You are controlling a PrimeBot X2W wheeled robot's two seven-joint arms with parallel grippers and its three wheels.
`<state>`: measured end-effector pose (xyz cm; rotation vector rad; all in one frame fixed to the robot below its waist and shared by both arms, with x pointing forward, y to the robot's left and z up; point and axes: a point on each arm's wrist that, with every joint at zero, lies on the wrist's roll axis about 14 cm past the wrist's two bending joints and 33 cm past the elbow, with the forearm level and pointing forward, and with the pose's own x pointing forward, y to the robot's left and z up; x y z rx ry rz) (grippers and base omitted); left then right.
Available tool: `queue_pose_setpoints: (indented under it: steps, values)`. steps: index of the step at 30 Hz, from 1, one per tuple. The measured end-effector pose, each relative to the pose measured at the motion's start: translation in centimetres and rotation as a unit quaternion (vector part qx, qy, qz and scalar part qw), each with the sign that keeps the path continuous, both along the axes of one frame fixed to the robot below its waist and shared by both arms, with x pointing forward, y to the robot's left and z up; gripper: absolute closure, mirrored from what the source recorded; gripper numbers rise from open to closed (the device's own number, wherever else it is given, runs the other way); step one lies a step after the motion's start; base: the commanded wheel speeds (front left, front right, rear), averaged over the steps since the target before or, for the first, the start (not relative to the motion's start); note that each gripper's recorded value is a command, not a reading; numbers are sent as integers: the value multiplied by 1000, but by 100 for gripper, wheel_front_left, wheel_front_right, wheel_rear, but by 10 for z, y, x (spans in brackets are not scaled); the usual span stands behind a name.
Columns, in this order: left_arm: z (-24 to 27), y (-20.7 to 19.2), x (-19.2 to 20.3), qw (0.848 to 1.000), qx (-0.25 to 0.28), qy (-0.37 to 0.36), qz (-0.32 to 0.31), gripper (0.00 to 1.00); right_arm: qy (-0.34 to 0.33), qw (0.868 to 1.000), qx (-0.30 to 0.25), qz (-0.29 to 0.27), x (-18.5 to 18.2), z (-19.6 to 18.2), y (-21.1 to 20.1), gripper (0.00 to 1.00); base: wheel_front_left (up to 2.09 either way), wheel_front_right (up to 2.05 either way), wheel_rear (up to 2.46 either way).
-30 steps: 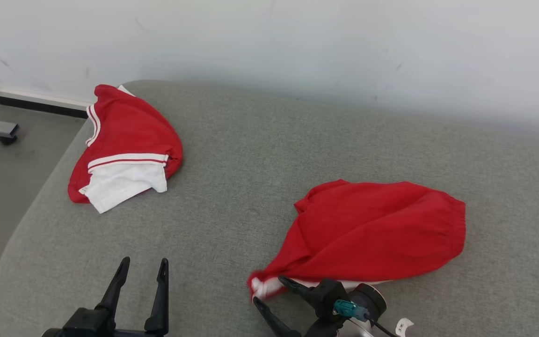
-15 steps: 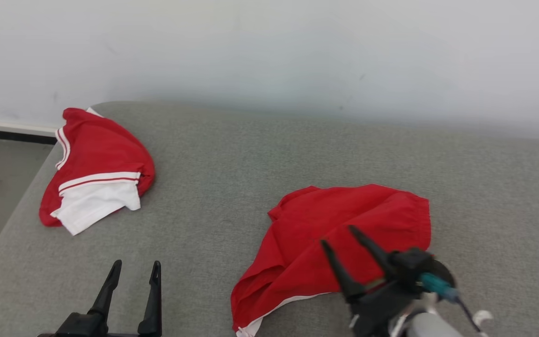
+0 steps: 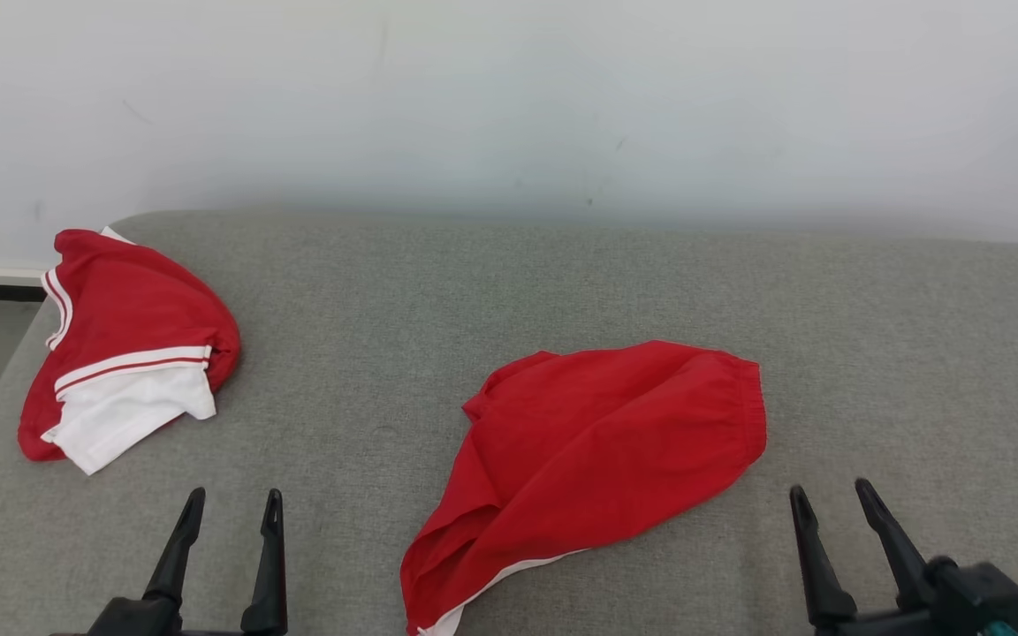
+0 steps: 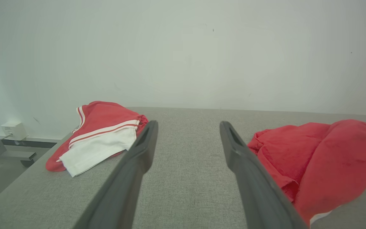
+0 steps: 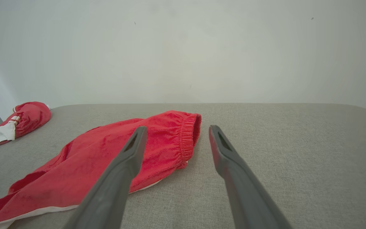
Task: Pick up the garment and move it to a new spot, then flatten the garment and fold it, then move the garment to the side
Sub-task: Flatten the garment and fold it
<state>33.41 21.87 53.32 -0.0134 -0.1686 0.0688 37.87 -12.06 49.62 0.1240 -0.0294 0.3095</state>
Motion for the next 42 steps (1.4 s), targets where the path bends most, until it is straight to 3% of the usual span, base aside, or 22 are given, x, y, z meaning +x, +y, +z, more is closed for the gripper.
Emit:
queue_pose_setpoints:
  steps: [12,22,34,39,40,41,42]
  values:
    - [3,-8,3,1000,5,-4,-13,0,10,1000,1,-22,-14,-7,-12,0,0,0,0]
    - [-3,-7,2,1000,2,6,-9,0,5,999,-47,20,27,-4,0,0,0,0,0]
    - [-10,11,-2,1000,-6,18,24,0,95,990,-81,59,74,-52,21,0,0,0,0]
    - [-14,22,-8,999,-5,26,43,0,135,986,-67,76,77,-73,39,0,0,0,0]
    - [-15,23,-9,999,-5,28,45,0,144,985,-60,79,77,-76,43,68,0,0,0]
    - [-16,24,-9,998,-5,29,47,0,152,984,-52,79,77,-78,46,100,0,0,0]
    - [-16,24,-9,998,-5,30,47,0,158,983,-51,82,76,-81,47,100,0,0,0]
